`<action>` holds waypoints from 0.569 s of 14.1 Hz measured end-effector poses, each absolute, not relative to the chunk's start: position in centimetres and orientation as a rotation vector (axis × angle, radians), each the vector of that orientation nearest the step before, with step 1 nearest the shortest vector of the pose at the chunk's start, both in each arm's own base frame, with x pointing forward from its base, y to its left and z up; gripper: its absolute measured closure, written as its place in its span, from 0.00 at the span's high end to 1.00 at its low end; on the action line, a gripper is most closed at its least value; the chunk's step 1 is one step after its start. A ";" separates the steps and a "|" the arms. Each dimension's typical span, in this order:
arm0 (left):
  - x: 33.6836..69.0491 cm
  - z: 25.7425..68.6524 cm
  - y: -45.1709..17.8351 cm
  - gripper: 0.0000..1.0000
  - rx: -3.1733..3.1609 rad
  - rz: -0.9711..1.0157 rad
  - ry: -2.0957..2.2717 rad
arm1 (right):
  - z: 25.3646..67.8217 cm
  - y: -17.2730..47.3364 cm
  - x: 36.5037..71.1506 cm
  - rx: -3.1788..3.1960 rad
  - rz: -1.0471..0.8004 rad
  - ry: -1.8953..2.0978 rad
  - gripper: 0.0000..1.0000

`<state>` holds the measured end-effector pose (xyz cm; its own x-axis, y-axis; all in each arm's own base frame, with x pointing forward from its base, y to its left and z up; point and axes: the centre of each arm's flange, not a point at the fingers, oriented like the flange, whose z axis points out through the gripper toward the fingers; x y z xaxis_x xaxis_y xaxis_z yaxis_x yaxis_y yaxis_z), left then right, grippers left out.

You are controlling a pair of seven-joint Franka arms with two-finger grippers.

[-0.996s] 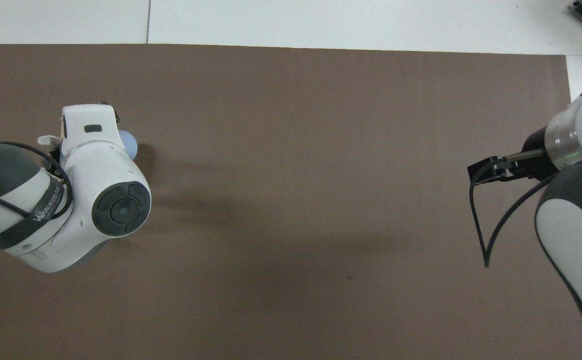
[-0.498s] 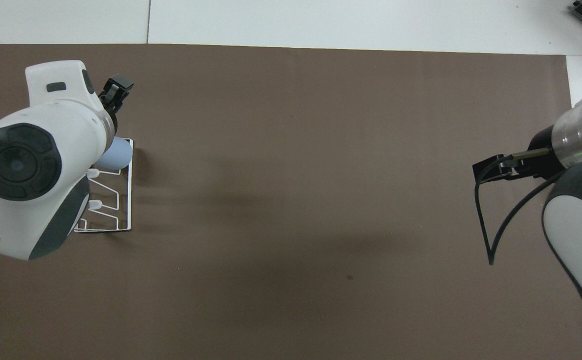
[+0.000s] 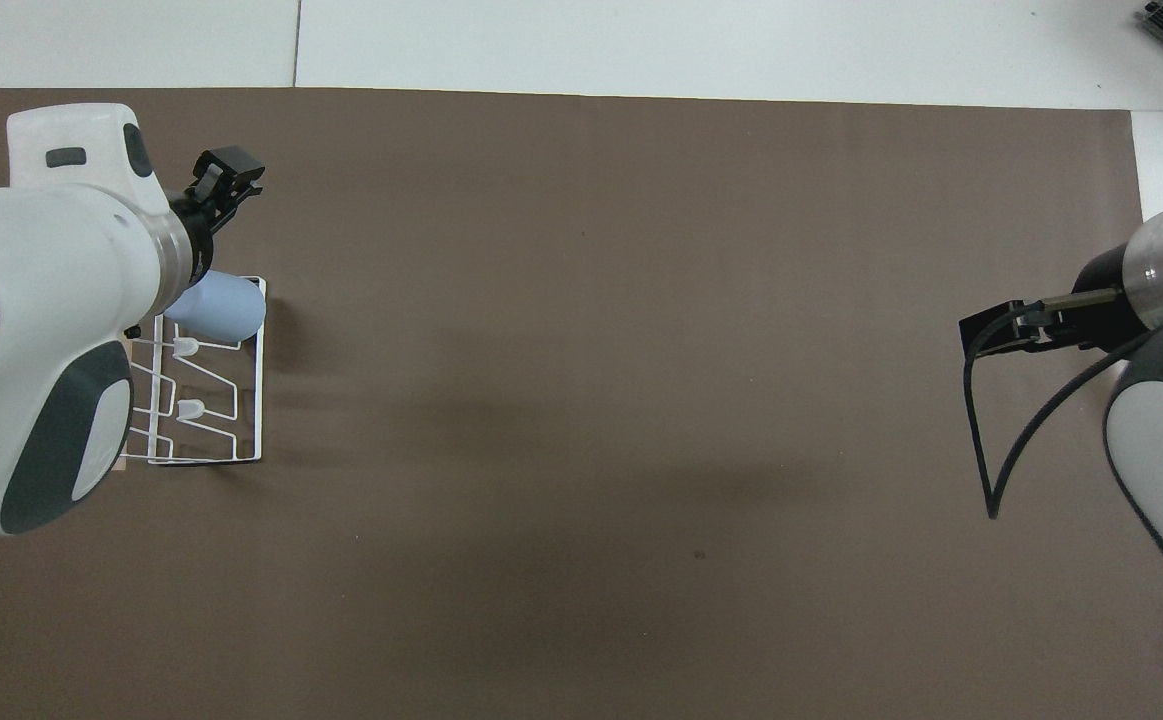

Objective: Hang cup on cup holder
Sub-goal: 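Open the left gripper and release the cup on the rack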

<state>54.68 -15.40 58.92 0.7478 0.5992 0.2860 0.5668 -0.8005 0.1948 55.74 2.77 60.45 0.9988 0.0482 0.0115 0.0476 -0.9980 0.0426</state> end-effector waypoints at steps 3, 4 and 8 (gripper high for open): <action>53.8 61.6 -14.6 1.00 2.964 0.463 0.779 | 60.5 2.9 55.8 3.098 0.029 0.075 1.00; 53.6 61.9 -14.2 1.00 3.007 0.439 0.706 | 60.5 2.9 55.8 3.099 0.031 0.069 1.00; 53.3 62.7 -11.2 1.00 3.177 0.306 0.262 | 60.5 3.3 55.8 3.100 0.033 0.014 1.00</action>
